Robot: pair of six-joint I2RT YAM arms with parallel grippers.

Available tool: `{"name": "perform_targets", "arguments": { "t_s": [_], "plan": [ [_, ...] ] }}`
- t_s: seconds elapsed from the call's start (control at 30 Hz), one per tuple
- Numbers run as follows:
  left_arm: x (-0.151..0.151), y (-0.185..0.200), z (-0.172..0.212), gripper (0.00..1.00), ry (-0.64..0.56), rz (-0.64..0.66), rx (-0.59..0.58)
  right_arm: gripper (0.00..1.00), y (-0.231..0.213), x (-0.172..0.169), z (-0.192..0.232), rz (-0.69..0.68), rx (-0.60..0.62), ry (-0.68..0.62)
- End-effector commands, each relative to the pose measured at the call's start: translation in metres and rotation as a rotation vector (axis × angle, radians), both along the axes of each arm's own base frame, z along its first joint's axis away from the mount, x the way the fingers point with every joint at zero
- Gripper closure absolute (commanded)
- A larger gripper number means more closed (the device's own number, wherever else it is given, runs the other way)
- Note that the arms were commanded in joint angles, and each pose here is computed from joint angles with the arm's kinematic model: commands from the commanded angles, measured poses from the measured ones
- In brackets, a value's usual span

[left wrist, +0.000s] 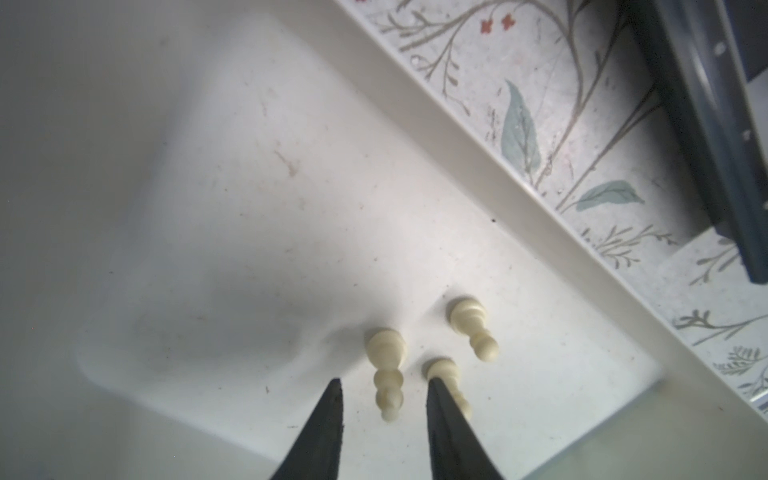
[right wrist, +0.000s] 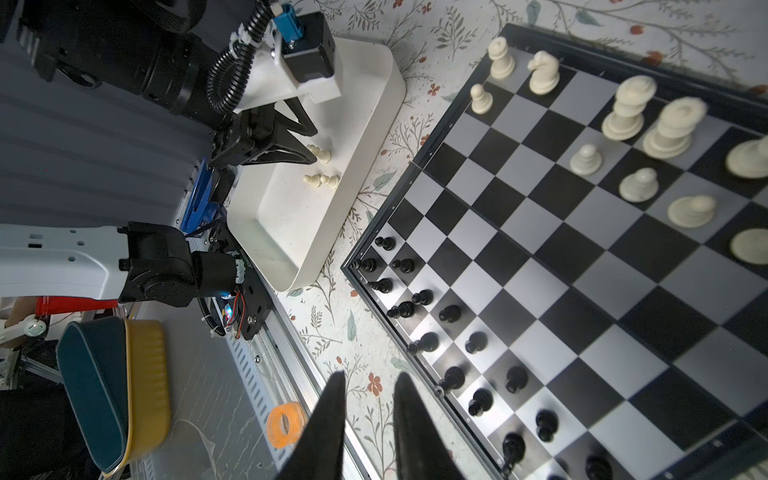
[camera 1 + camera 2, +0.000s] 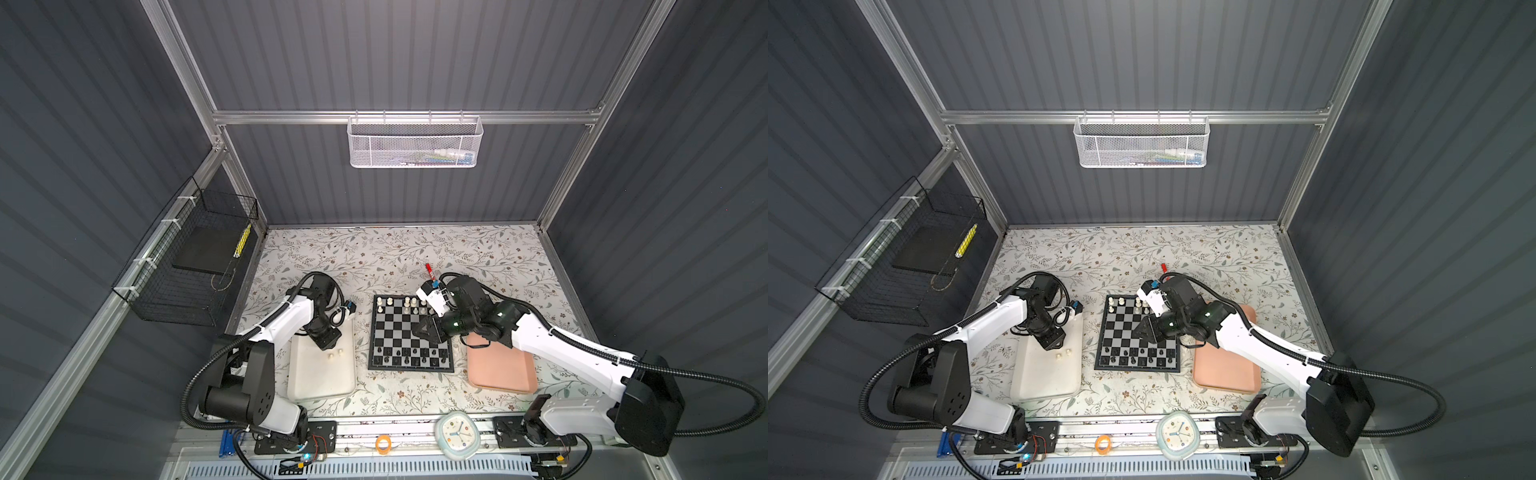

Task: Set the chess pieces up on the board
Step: 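Lower the left gripper toward a white pawn in the white tray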

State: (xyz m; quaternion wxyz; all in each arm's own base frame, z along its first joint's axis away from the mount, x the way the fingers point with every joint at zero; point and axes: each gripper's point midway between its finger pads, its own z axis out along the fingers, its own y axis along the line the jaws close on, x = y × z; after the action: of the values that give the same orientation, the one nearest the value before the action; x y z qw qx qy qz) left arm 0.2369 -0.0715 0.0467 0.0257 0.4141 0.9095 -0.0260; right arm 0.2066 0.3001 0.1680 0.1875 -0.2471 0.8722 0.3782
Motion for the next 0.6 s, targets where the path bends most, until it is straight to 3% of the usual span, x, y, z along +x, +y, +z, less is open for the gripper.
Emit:
{"name": "perform_targets", "arguments": {
  "t_s": [0.0,0.57],
  "plan": [
    [-0.0059,0.0019,-0.007,0.65,0.031,-0.009,-0.002,0.76,0.0032,0.0003,0.0086,0.012,0.005,-0.02],
    [-0.0058,0.002,-0.012,0.7,0.04,-0.012,0.002,0.76,0.0034,-0.0008,0.0052,0.014,-0.008,-0.016]
  ]
}}
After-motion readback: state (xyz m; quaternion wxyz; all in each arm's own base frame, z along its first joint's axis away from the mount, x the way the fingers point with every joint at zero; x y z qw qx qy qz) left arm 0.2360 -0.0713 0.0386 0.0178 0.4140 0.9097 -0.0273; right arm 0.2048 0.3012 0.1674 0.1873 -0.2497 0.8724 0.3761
